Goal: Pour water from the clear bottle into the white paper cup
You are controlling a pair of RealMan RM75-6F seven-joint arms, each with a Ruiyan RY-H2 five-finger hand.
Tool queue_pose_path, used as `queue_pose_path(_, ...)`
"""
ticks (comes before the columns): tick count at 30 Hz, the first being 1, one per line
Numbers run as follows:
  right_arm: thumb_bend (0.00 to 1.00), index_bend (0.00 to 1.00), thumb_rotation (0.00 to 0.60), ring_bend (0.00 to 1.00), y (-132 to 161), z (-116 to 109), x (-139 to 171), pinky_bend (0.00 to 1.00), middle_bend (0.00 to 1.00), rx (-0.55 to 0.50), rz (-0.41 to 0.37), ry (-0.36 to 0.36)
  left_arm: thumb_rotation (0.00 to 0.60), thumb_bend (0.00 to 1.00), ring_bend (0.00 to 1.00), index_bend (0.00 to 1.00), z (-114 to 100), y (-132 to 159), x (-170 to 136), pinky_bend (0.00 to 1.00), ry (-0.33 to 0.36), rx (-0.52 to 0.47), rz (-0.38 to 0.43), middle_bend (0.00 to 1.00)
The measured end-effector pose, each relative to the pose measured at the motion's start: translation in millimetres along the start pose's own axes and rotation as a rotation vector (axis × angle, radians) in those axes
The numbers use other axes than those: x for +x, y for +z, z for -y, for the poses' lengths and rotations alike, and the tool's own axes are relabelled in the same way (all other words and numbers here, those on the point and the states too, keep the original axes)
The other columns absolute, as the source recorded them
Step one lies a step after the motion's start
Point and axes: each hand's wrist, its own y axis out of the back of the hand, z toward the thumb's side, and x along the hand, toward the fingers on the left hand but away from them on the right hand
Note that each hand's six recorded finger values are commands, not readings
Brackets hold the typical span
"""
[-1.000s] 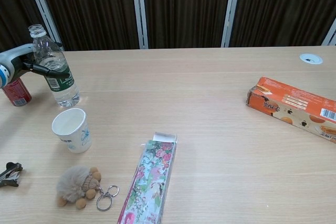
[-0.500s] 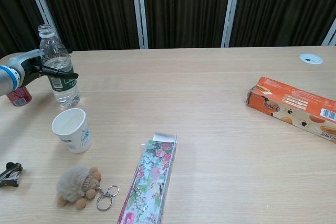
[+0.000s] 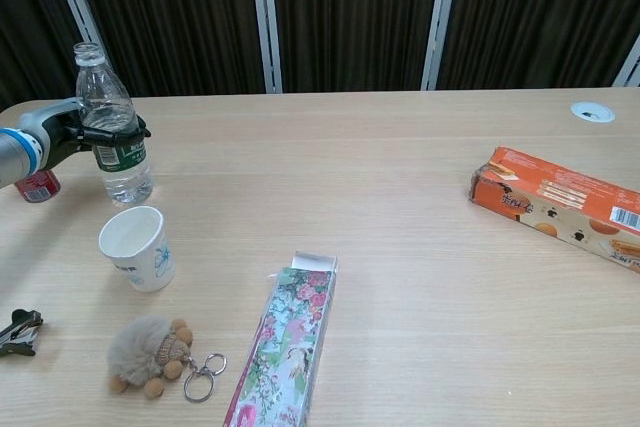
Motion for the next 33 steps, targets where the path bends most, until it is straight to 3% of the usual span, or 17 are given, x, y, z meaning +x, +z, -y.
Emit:
queue_pose_path(8,0.00,0.00,0.600,0.00,0.6,0.5,0.1,0.00,0.00,-0.002,-0.002,0.004,0.600,0.53,0.39,0.59,-5.7,5.8,-0.8,0.39,0.019,-0.018,0.025,0.45)
queue_pose_path(17,0.00,0.00,0.600,0.00,1.8,-2.7,1.8,0.00,0.00,-0.013,-0.006,-0.002,0.600,0.52,0.39,0.59,-17.5,36.3,-12.8,0.39,-0.040,0.024,0.149,0.44)
queue_pose_path(25,0.00,0.00,0.600,0.00,3.3,-7.0,4.8,0.00,0.00,-0.025,-0.014,-0.013,0.600,0.51,0.39,0.58,-39.6,49.2,-39.6,0.39,-0.131,0.234,0.197,0.44)
queue_pose_path(33,0.00,0.00,0.600,0.00,3.7,-13.6,8.2,0.00,0.00,-0.051,-0.022,-0.027,0.600,0.51,0.39,0.58,-59.0,34.4,-76.5,0.39,-0.196,0.417,0.155,0.44)
